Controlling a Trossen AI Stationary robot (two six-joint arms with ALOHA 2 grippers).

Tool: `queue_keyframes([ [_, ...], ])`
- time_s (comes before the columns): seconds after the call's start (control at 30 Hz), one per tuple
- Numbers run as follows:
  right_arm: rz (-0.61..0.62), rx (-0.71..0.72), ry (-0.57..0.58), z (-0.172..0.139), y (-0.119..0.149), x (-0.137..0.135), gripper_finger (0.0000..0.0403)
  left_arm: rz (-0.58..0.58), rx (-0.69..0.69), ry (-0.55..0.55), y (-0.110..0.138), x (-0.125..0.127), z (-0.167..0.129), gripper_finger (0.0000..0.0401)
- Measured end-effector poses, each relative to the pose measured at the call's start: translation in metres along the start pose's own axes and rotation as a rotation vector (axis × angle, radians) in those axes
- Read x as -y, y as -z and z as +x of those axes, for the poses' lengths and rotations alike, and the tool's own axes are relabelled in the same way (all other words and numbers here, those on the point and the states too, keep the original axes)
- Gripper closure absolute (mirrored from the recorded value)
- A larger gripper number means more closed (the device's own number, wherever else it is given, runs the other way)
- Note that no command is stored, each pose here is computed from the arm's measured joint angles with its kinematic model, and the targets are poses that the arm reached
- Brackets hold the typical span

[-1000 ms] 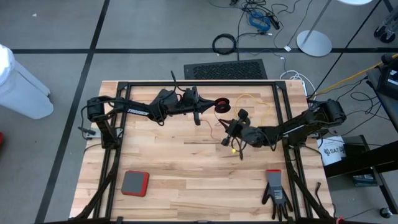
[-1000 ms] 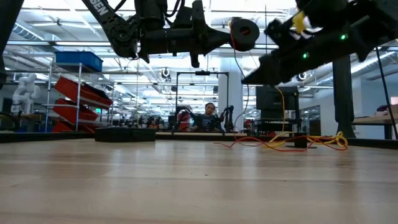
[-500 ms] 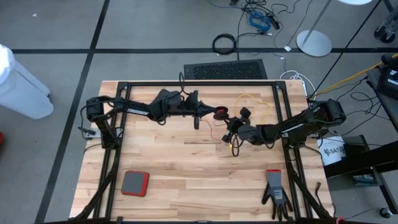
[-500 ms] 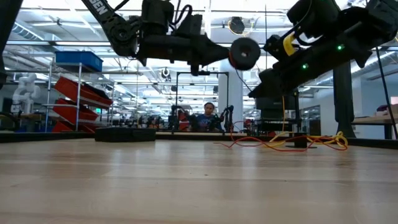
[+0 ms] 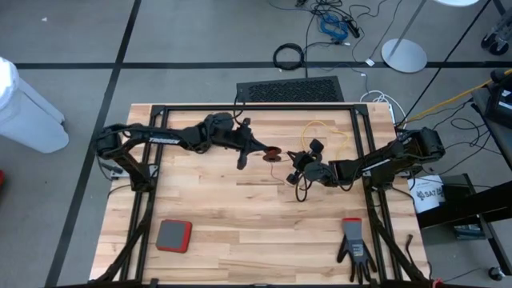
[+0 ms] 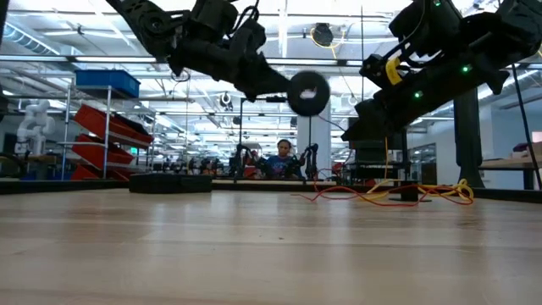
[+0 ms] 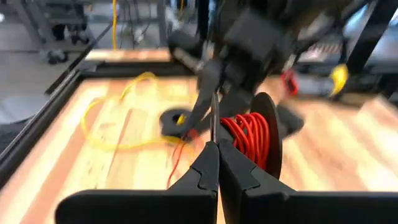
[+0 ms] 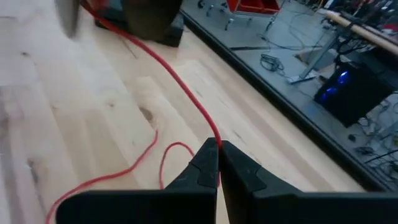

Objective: Coil cords
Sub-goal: Coil the red wire onto the black spool

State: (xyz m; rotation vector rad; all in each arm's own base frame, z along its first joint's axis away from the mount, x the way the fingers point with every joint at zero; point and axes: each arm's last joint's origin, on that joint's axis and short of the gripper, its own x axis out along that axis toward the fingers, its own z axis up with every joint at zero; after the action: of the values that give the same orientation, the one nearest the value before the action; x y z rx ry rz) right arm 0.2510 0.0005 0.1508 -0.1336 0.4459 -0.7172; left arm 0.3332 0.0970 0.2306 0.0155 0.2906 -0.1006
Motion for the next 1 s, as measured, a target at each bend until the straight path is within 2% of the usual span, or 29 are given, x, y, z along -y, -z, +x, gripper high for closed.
queue_keyframes([
  [0.33, 0.095, 0.029, -0.099, -0.001, -0.005, -0.003, 0.0403, 0.18, -0.207, -0.16, 0.015, 0.003, 0.0, 0.0401],
  [0.5, 0.148, 0.096, -0.134, -0.001, -0.014, -0.004, 0.0403, 0.286, -0.228, -0.213, 0.013, 0.011, 0.003, 0.0401],
  [0.6, 0.171, 0.128, -0.163, -0.002, -0.018, -0.004, 0.0403, 0.345, -0.244, -0.296, 0.011, 0.016, 0.005, 0.0401],
  [0.7, 0.2, 0.163, -0.185, -0.002, -0.022, -0.003, 0.0403, 0.396, -0.236, -0.332, 0.008, 0.022, 0.008, 0.0401],
  [1.0, 0.238, 0.278, -0.184, -0.003, -0.035, 0.0, 0.0403, 0.453, -0.147, -0.437, 0.012, 0.031, 0.03, 0.0401],
])
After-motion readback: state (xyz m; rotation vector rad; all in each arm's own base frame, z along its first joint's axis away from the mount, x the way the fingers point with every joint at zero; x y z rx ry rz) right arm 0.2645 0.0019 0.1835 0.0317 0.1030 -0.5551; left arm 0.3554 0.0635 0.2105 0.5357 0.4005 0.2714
